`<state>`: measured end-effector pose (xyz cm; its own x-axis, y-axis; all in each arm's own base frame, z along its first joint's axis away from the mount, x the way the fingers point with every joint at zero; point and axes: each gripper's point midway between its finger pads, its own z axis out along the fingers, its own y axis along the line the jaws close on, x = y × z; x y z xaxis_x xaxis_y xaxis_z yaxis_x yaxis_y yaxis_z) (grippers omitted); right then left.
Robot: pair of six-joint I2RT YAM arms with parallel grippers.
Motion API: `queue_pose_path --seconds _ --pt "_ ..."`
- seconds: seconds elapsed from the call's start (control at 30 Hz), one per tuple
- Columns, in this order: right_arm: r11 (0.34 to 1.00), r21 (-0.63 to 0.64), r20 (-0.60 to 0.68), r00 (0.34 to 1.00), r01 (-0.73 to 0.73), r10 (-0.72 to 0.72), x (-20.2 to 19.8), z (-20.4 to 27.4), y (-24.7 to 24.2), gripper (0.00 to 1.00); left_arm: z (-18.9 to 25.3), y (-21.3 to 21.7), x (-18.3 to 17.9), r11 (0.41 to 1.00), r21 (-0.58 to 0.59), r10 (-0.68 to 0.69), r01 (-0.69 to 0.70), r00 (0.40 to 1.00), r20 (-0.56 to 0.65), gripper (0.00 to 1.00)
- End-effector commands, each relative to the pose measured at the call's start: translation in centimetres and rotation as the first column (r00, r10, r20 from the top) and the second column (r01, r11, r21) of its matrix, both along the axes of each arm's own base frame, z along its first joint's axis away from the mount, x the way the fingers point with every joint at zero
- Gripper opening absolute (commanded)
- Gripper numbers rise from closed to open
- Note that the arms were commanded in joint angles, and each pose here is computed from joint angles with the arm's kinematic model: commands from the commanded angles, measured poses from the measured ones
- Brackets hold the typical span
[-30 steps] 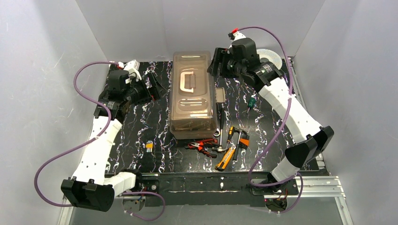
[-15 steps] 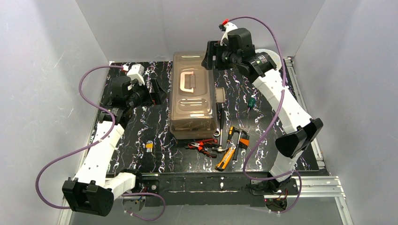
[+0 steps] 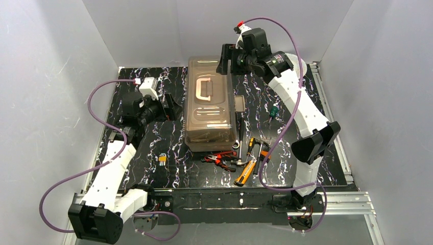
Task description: Pack the tool kit
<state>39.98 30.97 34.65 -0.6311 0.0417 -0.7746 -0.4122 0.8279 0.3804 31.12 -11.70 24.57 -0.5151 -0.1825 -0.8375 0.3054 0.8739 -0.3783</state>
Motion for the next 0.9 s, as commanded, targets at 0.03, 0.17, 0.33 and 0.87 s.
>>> queue_pose_path --seconds 0.03,0.17,0.33,0.87 --pt "0.999 0.052 -0.02 1.0 0.003 -0.002 0.4 0.5 0.6 0.77 1.8 -0.1 -0.6 1.0 -0.014 -0.012 0.013 0.996 0.083 0.98" --pt "0.995 0.096 -0.091 0.996 -0.008 0.017 0.7 -0.7 2.2 0.76 1.7 -0.6 -0.6 0.999 -0.027 -0.041 0.043 0.997 0.071 0.98" --pt "0.992 0.122 -0.111 0.993 -0.03 0.044 0.4 -0.8 2.9 0.75 1.3 -1.1 -0.6 0.997 -0.039 -0.07 0.072 0.996 0.048 0.97" --pt "0.994 0.109 -0.084 0.996 -0.03 0.04 0.2 -0.8 5.0 0.74 1.2 -1.5 -0.7 0.995 -0.04 -0.095 0.097 0.995 0.041 0.98"
